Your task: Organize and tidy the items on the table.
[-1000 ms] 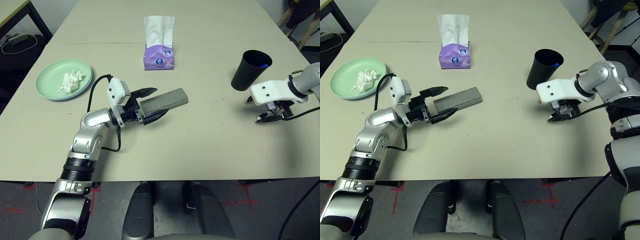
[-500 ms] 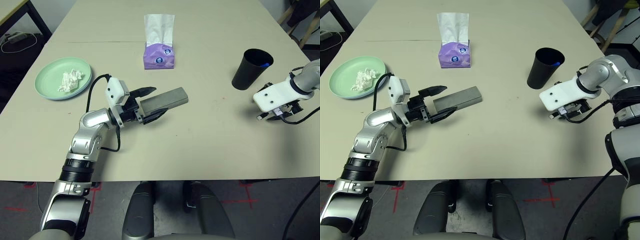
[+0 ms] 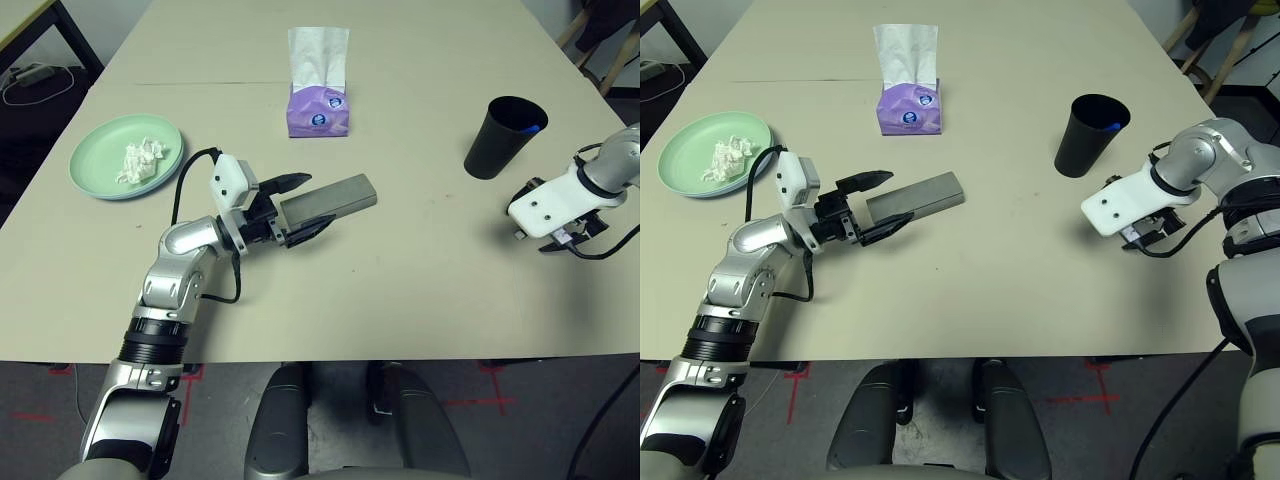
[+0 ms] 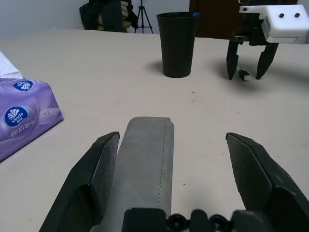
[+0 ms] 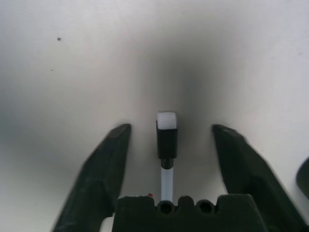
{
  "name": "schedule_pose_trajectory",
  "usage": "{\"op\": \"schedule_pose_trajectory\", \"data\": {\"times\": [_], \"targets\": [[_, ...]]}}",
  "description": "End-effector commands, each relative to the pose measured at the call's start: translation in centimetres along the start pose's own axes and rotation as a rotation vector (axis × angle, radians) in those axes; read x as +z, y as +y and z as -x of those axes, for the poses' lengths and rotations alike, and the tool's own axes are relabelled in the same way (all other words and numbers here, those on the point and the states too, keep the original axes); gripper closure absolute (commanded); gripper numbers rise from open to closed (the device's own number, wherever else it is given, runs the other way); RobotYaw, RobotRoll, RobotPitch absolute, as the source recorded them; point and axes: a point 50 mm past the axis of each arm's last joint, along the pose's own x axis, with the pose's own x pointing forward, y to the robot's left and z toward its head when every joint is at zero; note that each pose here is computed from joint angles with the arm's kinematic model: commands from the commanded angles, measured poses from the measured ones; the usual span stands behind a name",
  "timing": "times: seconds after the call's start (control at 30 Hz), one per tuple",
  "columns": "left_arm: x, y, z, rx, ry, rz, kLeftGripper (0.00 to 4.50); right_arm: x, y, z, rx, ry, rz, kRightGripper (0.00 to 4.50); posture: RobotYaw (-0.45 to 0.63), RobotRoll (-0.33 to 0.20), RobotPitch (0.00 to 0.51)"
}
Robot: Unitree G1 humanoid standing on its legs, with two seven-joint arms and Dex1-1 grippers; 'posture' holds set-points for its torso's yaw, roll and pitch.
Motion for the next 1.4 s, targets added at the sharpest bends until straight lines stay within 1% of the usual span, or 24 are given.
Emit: {"op": "schedule_pose_trajectory", "data": {"times": [0.03,0.07,0.13,0.17,0.2,0.33,0.4,0.43,0.5,0.57,0.63,0.77,0.87,0.93,1.03,1.13,1.27,1.4], "targets": [[0.2,0.0,0.3,0.002,0.005,-0.006,0.00,-0.1,0.5,-0.3,0.036,-0.013,-0.012,2.49,0.18,0.000,0.226],[0.2,0.0,0.3,0.002,0.005,-0.006,0.00,-0.1,0.5,-0.2,0.041,-0.015,-0.015,2.81,0.17,0.000,0.222],[0.2,0.1,0.3,0.001,0.004,-0.008,0.00,-0.2,0.5,0.2,0.054,-0.015,-0.020,3.68,0.17,0.000,0.217],[0.2,0.1,0.3,0.001,0.003,-0.009,0.00,-0.2,0.5,0.3,0.057,-0.015,-0.021,4.01,0.17,0.000,0.214],[0.2,0.1,0.2,0.000,0.002,-0.009,0.00,-0.2,0.5,0.4,0.058,-0.016,-0.022,4.08,0.17,0.000,0.214],[0.5,0.4,0.0,-0.010,-0.008,-0.017,0.00,-0.2,0.4,1.3,0.063,-0.046,-0.043,4.08,0.15,0.000,0.203],[0.5,0.6,-0.1,-0.012,-0.009,-0.019,0.00,0.0,-0.2,2.0,0.028,-0.100,-0.097,4.08,0.15,0.000,0.197],[0.5,0.6,-0.1,-0.014,-0.008,-0.019,0.00,0.2,-0.8,2.3,-0.017,-0.148,-0.152,4.08,0.14,0.000,0.196],[0.4,0.7,-0.1,-0.018,-0.007,-0.021,0.00,0.8,-2.2,3.3,-0.121,-0.270,-0.265,4.08,0.14,0.000,0.192],[0.4,0.8,-0.2,-0.021,-0.008,-0.021,0.00,1.8,-3.1,4.4,-0.191,-0.400,-0.339,4.08,0.13,0.000,0.188],[0.4,0.9,-0.3,-0.026,-0.008,-0.021,0.00,2.9,-3.7,5.7,-0.235,-0.529,-0.380,4.08,0.12,0.000,0.182],[0.4,1.0,-0.6,-0.036,-0.012,-0.023,0.00,4.8,-4.4,7.7,-0.300,-0.811,-0.474,4.08,0.11,0.000,0.173],[0.5,1.2,-0.7,-0.042,-0.012,-0.026,0.00,5.7,-4.7,8.4,-0.382,-0.993,-0.562,4.08,0.10,0.000,0.169],[0.5,1.3,-0.7,-0.043,-0.011,-0.028,0.00,6.0,-4.9,8.7,-0.448,-1.106,-0.663,4.08,0.10,0.000,0.166],[0.5,1.3,-0.7,-0.044,-0.012,-0.030,0.00,5.7,-5.0,8.4,-0.567,-1.171,-0.796,4.08,0.10,0.000,0.163],[0.5,1.2,-0.7,-0.045,-0.012,-0.031,0.00,5.4,-5.4,7.9,-0.743,-1.210,-0.911,4.08,0.11,0.000,0.161],[0.4,1.2,-0.5,-0.044,-0.009,-0.031,0.00,4.7,-6.2,7.6,-1.045,-1.260,-1.032,4.08,0.11,0.000,0.156],[0.4,1.3,-0.5,-0.042,-0.009,-0.033,0.00,4.1,-6.1,8.1,-1.318,-1.351,-1.120,4.08,0.10,0.000,0.152]]}}
